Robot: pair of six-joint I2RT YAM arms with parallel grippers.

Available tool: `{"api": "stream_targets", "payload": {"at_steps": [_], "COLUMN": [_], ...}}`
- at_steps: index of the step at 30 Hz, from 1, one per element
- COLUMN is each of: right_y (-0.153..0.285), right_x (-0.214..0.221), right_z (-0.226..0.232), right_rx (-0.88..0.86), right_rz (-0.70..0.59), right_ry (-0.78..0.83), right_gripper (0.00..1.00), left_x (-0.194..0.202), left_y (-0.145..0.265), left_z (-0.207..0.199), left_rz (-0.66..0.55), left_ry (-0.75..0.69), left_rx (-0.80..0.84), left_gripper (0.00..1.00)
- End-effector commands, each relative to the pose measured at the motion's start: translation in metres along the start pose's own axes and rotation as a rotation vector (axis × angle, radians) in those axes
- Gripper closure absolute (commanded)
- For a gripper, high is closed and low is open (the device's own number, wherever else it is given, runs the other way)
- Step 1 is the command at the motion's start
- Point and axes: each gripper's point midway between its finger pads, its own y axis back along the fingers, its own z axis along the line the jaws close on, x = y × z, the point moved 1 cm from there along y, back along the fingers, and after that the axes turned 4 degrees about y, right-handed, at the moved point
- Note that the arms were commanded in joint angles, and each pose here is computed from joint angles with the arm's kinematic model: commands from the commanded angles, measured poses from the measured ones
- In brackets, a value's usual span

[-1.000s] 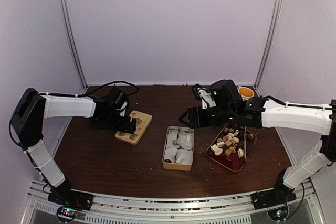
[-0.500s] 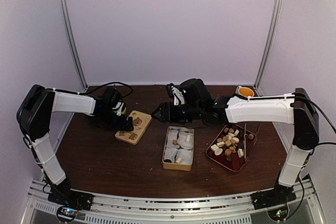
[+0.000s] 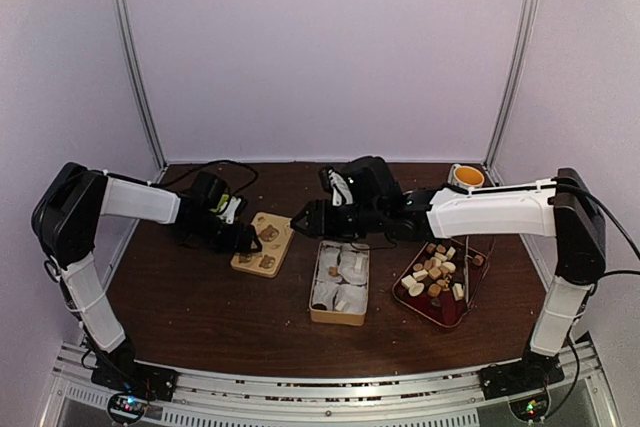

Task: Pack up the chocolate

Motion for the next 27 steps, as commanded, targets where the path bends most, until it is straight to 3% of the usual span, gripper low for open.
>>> {"api": "stream_targets", "payload": {"at_steps": [1,5,8,16,24,27], "right_y": [0.004,-0.003,-0.01,-0.035,-0.061,-0.069], "right_x": [-0.001,0.008,0.015,0.026,0.01,0.012], "right_z": [-0.007,-0.019,-0.017,-0.001,-0.021,-0.028], "right_rx": [0.048,0.124,0.163,0.232,0.381,0.423], "right_rz": [-0.017,0.006,0.022,0.032,-0.006,-0.002], "right_ry": [-0.03,-0.076,-0.096,-0.108,-0.126,-0.15], "right_gripper": [0.44,0.48,0.5,0.5,0.5,0.56], "left_x": [0.07,0.108,0.118,0.08,0.038,0.034], "left_y": [-0.007,-0.001,0.011,0.059,0.052,0.046], "left_z": [-0.023,-0.048,-0.059,-0.036,-0.031,-0.03], "left_rz": [0.167,0.195,0.148,-0.046,-0.119,-0.142], "left_ry": [0.013,0.013,0.047,0.067,0.095,0.113], "left_rx": [0.085,0.088,0.127,0.016,0.037,0.044], "left_gripper": [0.21,0.21,0.21,0.13,0.16,0.19]}}
